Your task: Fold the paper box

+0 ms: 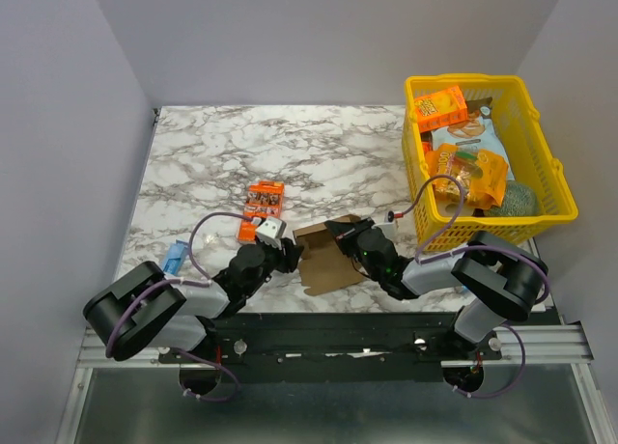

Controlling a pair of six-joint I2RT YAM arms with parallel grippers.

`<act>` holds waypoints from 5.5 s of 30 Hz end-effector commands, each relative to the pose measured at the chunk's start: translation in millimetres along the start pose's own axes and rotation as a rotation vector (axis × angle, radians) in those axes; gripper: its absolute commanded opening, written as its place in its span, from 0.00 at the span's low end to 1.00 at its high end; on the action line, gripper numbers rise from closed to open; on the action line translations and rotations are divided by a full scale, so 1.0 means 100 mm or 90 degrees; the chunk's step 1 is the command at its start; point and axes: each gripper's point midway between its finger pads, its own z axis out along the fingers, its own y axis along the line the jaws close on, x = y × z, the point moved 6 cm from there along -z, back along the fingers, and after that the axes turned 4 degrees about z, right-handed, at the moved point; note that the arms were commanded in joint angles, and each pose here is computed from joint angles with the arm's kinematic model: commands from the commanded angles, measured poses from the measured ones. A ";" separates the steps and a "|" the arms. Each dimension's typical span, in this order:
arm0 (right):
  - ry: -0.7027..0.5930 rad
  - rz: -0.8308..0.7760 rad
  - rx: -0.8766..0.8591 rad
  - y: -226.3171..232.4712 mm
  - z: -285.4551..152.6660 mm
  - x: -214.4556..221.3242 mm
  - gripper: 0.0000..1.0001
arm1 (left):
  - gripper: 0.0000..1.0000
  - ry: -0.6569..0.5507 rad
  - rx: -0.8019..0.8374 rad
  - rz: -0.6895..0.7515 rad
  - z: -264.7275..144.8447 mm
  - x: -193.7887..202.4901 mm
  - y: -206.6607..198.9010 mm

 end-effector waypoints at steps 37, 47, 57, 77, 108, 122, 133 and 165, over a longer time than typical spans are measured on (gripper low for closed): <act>-0.063 -0.013 0.037 -0.14 -0.05 -0.20 0.00 | 0.10 0.078 -0.302 0.201 0.23 0.18 0.13; -0.083 -0.015 0.052 -0.18 -0.10 -0.26 0.00 | 0.00 0.091 -0.391 0.238 0.25 0.22 0.12; -0.103 -0.017 0.078 -0.19 -0.12 -0.31 0.00 | 0.00 0.089 -0.482 0.270 0.27 0.26 0.12; -0.091 -0.014 0.066 -0.15 -0.11 -0.28 0.00 | 0.64 0.030 -0.313 0.156 0.18 0.07 -0.09; -0.081 -0.012 0.050 -0.12 -0.14 -0.27 0.01 | 0.90 -0.093 0.102 -0.014 -0.39 -0.27 -0.33; -0.072 -0.015 0.042 -0.08 -0.13 -0.25 0.00 | 0.77 0.028 -0.138 -0.098 -0.27 -0.14 0.30; -0.070 -0.018 0.041 -0.08 -0.12 -0.24 0.00 | 0.75 0.057 -0.062 -0.069 -0.16 -0.04 0.19; -0.049 -0.020 0.038 -0.08 -0.09 -0.18 0.00 | 0.52 0.012 0.051 -0.010 0.18 -0.16 -0.04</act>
